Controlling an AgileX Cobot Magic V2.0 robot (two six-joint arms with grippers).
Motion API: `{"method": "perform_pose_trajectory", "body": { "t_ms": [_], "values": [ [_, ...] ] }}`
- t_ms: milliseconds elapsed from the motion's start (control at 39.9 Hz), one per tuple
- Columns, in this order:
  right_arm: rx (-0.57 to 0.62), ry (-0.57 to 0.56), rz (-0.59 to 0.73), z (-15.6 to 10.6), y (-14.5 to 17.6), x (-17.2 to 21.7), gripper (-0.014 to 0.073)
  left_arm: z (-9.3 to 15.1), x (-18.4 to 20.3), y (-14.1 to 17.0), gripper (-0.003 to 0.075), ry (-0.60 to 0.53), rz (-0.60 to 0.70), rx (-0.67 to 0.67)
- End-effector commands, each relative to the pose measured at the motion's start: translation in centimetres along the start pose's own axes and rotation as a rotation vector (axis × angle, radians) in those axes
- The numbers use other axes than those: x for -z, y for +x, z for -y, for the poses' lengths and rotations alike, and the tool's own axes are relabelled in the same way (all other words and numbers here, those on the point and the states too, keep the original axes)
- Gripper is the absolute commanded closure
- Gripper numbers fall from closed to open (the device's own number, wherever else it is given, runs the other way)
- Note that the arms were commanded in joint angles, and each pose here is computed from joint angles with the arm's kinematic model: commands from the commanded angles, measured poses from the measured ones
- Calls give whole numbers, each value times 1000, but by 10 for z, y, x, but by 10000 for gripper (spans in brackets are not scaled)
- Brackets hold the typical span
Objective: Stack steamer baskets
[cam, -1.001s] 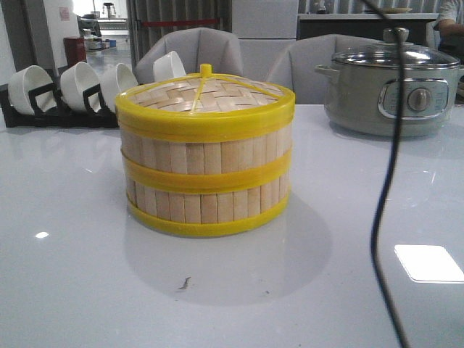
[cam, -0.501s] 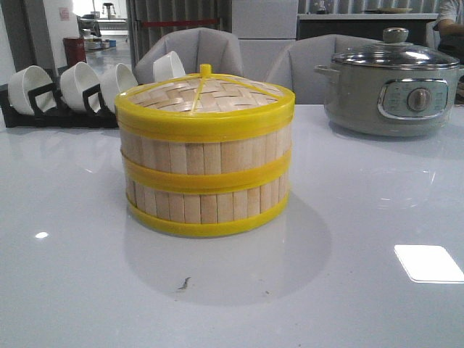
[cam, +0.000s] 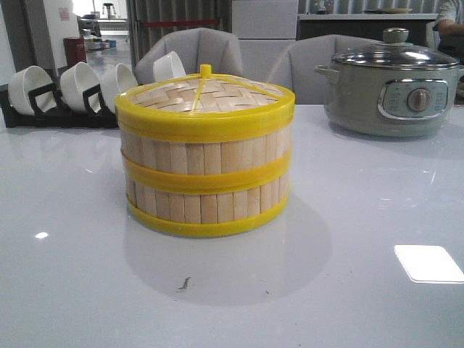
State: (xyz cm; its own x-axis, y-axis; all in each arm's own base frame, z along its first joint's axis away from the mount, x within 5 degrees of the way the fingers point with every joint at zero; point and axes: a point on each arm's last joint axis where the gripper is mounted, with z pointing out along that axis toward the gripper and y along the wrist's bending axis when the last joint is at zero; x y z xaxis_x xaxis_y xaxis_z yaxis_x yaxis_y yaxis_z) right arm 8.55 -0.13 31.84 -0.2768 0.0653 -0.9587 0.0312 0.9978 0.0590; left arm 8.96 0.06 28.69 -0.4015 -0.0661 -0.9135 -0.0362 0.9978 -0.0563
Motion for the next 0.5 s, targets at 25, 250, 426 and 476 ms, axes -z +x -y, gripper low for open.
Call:
{"method": "perform_pose_trajectory", "body": {
  "t_ms": [25, 250, 426, 476],
  "values": [
    [17, -2, 138, 1, 6, 10, 278, 2, 4, -16, 635, 17, 107, 5],
    [17, -5, 163, 4, 45, 15, 278, 2, 4, -16, 635, 17, 107, 5],
    [17, -20, 309, 3, 48, 22, 278, 2, 4, -16, 635, 17, 107, 5],
    [17, -21, 317, 3, 49, 23, 278, 2, 4, -16, 635, 17, 107, 5]
  ]
}}
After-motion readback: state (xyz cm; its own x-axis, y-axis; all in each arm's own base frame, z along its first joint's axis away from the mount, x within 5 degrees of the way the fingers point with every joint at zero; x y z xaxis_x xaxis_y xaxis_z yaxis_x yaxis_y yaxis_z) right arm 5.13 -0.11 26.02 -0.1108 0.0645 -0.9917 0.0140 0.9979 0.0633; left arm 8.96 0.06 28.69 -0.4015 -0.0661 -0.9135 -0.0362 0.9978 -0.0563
